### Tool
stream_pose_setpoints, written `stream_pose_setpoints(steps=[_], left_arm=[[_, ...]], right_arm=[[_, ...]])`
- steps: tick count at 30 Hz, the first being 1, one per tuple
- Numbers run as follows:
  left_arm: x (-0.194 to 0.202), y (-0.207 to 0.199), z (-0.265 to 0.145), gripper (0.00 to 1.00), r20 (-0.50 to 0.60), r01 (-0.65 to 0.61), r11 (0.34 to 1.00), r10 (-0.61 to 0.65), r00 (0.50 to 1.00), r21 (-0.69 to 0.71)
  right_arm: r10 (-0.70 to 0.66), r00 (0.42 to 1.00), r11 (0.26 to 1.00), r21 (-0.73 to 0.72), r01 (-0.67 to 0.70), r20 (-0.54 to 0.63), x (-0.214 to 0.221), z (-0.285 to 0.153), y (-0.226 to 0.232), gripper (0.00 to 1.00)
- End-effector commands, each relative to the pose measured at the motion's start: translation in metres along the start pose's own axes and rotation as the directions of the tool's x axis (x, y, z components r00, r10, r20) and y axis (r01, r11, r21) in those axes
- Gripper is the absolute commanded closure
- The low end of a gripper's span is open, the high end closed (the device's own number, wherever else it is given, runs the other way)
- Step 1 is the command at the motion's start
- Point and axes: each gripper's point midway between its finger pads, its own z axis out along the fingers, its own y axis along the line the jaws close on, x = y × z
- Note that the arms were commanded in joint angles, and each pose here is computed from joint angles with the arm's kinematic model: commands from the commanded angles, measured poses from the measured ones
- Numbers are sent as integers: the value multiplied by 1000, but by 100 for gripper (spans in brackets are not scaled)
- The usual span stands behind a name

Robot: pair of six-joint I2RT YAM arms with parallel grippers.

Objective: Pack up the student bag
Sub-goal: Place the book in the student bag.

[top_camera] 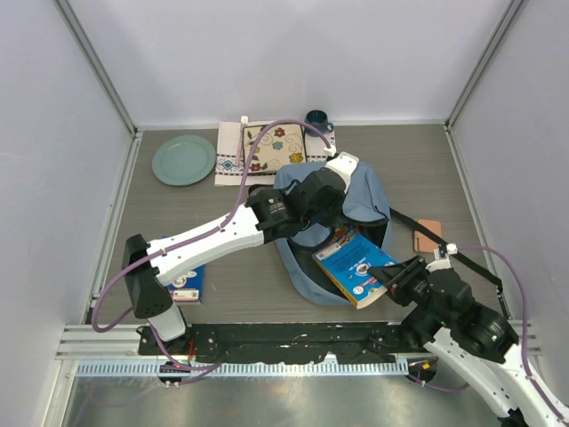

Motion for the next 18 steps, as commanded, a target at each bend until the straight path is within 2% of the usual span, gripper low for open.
stream_pose_setpoints(steps=[1,4,8,13,14,18], left_arm=[[-68,-10,-41,89,210,91,991,-110,971,100],[-70,-12,-43,88,212,86,990,-109,971,113],[-66,-16,-42,88,198,83,987,-109,974,136],[-62,-20,-40,88,185,81,985,-109,977,154],[-62,-20,-40,89,185,81,985,-109,977,154],[-60,-19,-38,88,181,70,986,-97,979,150]], right_arm=[[246,965,940,-267,-214,92,-27,14,58,99],[303,942,921,-297,-250,144,-38,26,59,99],[292,930,932,-287,-223,223,-49,47,60,99],[321,917,920,-310,-241,237,-51,83,71,99],[294,920,939,-256,-228,258,-50,99,62,99],[236,921,965,-187,-184,311,-51,130,54,98]])
